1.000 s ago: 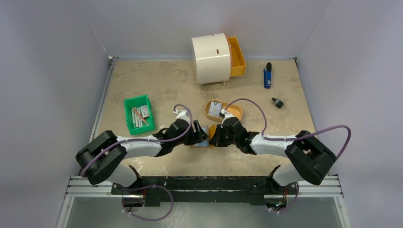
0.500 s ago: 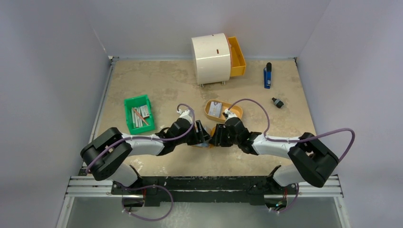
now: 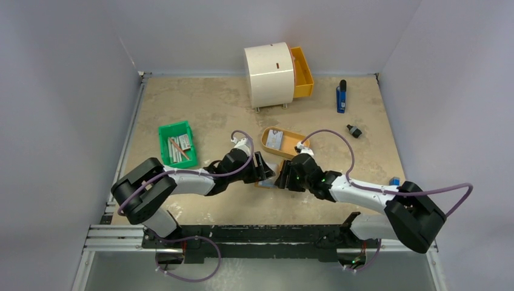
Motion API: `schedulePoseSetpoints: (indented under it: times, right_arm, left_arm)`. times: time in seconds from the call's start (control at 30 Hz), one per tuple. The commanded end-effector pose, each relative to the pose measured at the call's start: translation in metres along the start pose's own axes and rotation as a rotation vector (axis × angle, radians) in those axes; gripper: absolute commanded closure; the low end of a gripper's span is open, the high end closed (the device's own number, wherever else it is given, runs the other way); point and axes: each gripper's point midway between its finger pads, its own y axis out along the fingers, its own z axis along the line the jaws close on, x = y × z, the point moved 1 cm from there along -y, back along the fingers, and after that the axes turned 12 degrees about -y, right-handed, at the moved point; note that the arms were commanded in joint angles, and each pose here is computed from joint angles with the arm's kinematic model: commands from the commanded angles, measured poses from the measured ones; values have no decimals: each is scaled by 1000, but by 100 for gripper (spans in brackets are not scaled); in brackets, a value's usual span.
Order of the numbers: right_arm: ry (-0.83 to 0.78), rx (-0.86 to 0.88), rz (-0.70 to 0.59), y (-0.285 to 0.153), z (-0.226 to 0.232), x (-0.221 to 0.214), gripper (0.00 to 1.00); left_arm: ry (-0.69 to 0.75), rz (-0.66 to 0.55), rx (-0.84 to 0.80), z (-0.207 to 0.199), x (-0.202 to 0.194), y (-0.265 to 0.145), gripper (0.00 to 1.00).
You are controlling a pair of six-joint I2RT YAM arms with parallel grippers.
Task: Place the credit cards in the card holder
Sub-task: Open the card holder at the center of the board.
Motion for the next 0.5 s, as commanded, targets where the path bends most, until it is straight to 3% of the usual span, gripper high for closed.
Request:
schedulePoseSetpoints:
  times: [0.0,0.2,0.47]
  right_arm:
    - [34,-88,-7,-10,-17,-3,40]
    - [2,-140,-54,-27,-20,15,39]
    - [-58,-108,-172,-59,0,62,50]
  left_arm:
    - [12,-20,-60,-21,8,6,40]
    - [10,-11,-35,-13,5,12,40]
    - [6,-8,-35,-12,4,14,40]
